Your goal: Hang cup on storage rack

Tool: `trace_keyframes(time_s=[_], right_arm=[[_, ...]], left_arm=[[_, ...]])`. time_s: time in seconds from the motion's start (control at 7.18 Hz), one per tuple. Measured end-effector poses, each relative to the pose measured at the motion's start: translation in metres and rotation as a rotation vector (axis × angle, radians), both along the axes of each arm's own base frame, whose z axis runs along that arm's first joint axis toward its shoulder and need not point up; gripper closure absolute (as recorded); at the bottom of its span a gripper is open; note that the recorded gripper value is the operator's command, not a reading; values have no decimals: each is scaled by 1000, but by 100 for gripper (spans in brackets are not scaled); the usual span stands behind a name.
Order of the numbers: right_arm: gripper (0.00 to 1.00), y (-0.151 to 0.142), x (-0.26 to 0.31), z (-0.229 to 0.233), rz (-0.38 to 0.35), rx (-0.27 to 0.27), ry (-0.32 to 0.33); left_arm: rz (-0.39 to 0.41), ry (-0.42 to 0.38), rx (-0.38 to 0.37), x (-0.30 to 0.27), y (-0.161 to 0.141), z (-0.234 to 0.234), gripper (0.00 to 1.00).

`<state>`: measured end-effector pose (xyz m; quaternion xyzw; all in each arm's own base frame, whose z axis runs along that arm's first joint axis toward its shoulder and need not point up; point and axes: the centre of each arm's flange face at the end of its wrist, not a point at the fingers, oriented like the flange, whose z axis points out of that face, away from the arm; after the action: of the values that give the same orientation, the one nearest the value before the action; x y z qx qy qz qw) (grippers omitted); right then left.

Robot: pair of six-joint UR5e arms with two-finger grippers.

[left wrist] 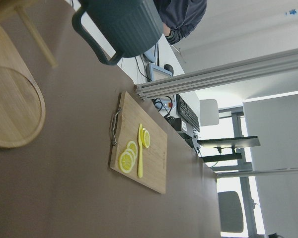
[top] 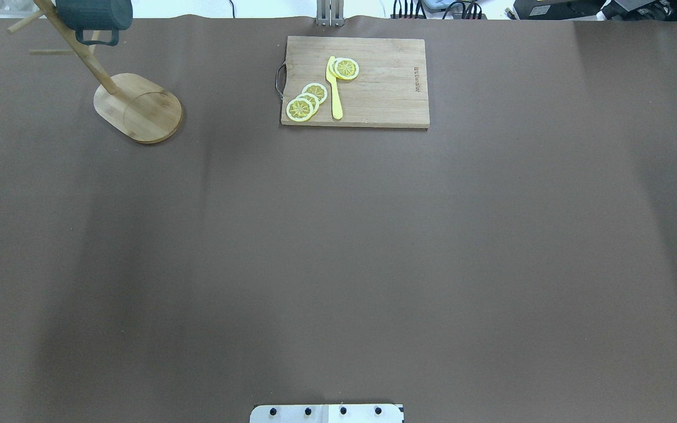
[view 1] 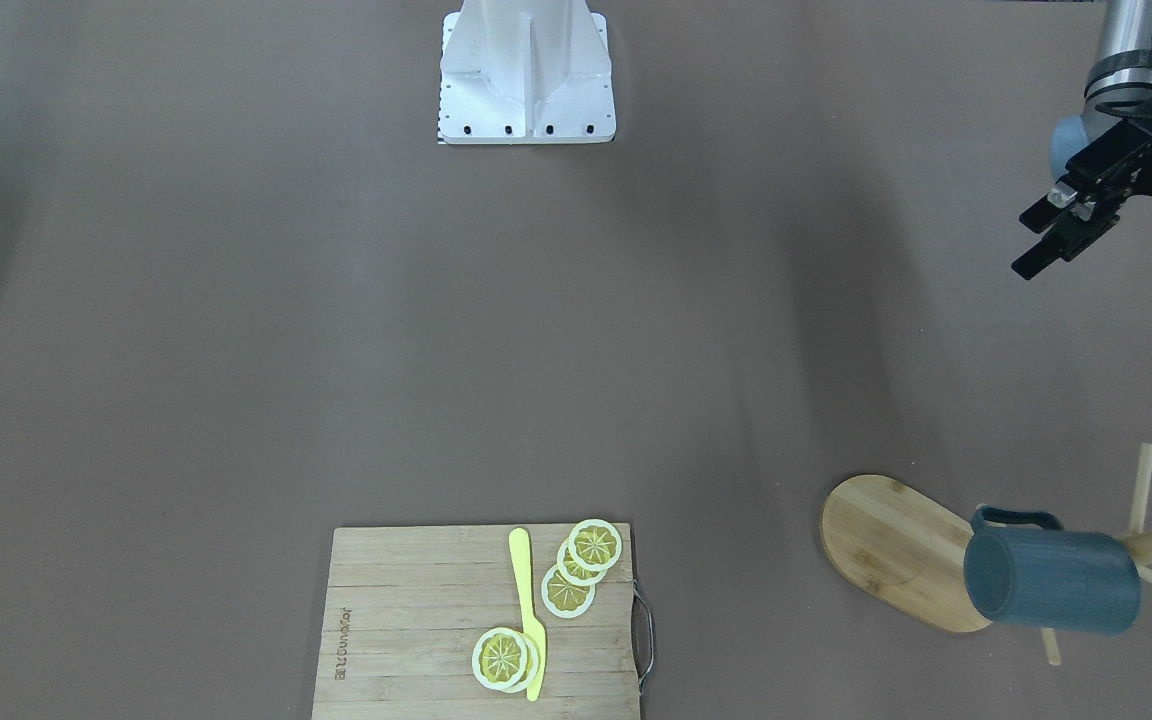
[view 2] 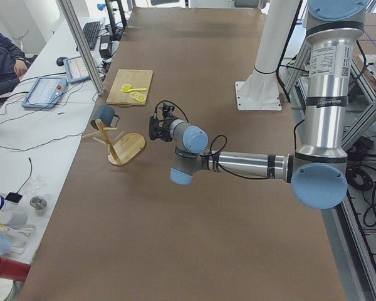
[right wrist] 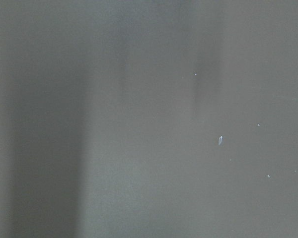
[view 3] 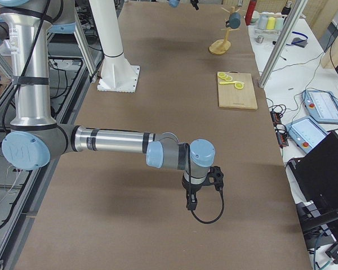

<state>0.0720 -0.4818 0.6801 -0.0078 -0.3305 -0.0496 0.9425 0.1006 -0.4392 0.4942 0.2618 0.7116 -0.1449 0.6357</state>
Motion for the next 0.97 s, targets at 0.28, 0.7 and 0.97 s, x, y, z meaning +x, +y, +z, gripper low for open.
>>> trace_keyframes(time_s=[0.28,0.7,0.97], right_arm=[[0,5,0,4,0,-10,-1],[0,7,0,7,0,-15,-2],[0,8,0,7,0,-16,-3]], left_arm=[[-76,-258,154,-23,5,33,1],[-142,-646,299,-71,-10,67,1],[-161,-942,371,-114,-26,88,1]])
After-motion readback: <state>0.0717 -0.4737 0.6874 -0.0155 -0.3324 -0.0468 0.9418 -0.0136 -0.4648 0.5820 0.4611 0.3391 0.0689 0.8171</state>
